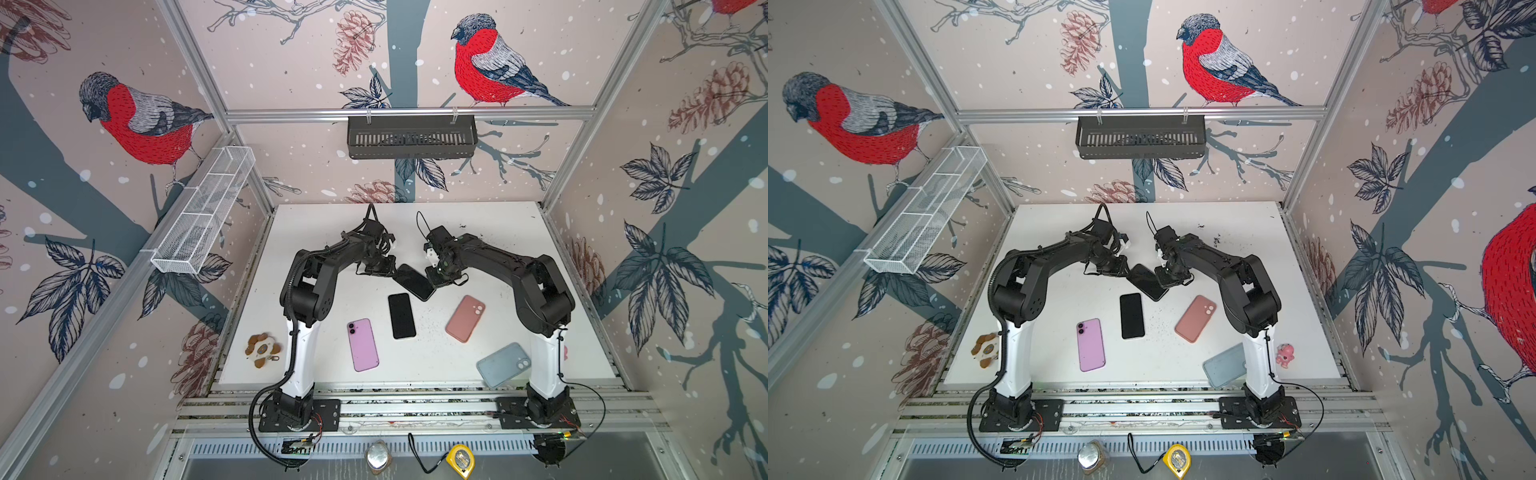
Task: Put the phone into the phone case
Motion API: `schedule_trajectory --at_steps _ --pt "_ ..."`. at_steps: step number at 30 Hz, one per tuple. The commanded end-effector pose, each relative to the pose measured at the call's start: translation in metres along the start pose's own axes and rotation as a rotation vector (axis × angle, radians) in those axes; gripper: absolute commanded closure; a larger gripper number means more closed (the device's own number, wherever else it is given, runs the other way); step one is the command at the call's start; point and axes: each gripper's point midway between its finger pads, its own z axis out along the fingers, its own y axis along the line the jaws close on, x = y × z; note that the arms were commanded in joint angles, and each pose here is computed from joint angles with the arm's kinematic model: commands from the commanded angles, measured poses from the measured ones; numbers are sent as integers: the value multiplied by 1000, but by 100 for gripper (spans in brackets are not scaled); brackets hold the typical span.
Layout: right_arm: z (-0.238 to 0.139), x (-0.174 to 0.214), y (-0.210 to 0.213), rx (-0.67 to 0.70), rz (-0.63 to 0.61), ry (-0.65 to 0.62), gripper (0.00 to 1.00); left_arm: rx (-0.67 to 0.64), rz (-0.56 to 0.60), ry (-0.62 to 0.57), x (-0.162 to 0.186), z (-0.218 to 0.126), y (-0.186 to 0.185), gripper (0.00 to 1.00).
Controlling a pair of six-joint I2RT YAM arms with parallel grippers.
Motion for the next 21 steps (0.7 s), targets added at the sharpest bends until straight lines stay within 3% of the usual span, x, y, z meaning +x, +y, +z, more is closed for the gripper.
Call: schedule_trajectory --at_steps 1,8,21 --pt "-4 3 1 3 -14 18 84 -49 -8 86 22 5 8 81" --pt "-21 -13 2 5 -8 -43 84 -50 -9 87 22 5 9 81" --pt "3 11 -1 18 -26 53 84 -52 -10 89 23 5 10 81"
